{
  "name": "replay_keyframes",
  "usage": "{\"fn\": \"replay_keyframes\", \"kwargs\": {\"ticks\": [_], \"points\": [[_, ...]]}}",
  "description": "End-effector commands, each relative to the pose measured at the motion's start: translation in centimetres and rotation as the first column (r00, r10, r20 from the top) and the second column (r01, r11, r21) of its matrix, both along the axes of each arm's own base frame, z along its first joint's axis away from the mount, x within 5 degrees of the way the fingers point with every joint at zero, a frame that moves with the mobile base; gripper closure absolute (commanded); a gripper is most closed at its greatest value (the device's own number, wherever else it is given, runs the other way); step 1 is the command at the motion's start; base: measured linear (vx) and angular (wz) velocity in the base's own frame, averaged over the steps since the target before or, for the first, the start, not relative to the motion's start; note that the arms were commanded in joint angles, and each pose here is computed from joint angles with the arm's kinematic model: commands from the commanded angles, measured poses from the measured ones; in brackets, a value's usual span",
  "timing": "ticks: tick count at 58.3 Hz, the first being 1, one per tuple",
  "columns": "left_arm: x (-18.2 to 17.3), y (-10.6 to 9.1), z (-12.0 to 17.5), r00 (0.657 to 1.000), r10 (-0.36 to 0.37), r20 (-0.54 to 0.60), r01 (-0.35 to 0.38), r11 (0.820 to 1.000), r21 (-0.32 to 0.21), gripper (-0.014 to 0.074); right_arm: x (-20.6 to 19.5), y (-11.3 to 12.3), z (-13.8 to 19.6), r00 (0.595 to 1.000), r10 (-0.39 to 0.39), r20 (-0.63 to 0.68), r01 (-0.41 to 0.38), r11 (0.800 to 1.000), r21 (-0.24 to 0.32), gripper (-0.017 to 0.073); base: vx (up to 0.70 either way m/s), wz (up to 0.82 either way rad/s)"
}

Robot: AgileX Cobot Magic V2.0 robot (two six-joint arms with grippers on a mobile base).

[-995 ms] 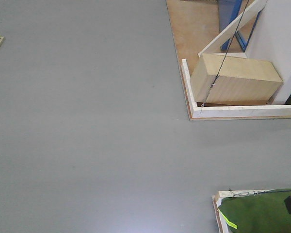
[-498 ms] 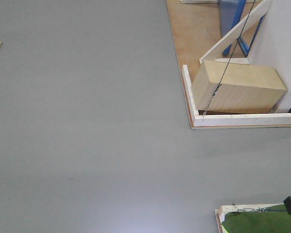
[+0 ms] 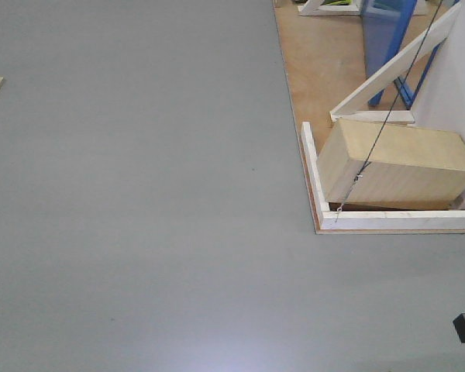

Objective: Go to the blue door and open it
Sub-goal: 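Drive the base forward toward the blue-framed glass door, then continue driving and turn the base to face the blue door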

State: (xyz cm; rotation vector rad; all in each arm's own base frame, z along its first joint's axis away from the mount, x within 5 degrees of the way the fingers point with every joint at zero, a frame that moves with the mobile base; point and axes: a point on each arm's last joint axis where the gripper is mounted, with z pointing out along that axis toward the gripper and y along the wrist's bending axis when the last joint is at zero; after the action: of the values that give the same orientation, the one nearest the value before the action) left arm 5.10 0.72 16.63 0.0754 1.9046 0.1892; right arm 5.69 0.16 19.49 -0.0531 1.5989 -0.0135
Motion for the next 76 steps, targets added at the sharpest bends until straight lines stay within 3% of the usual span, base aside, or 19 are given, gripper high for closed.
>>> {"fn": "replay_keyframes", "kwargs": {"ticks": [1,76], "points": [[0.14,-0.07,0.82,0.996,-0.009,0.089,0.008,1.000,0.005,0.0524,-0.08,-0.06,0.17,0.997,-0.008,0.081,0.008,1.000,-0.009,0.0570,0.28,0.09],[0.15,-0.07,0.82,0.996,-0.009,0.089,0.009,1.000,0.005,0.0524,-0.07,-0.06,0.16,0.997,-0.008,0.080,0.008,1.000,-0.010,0.0570,0.40,0.00]]}}
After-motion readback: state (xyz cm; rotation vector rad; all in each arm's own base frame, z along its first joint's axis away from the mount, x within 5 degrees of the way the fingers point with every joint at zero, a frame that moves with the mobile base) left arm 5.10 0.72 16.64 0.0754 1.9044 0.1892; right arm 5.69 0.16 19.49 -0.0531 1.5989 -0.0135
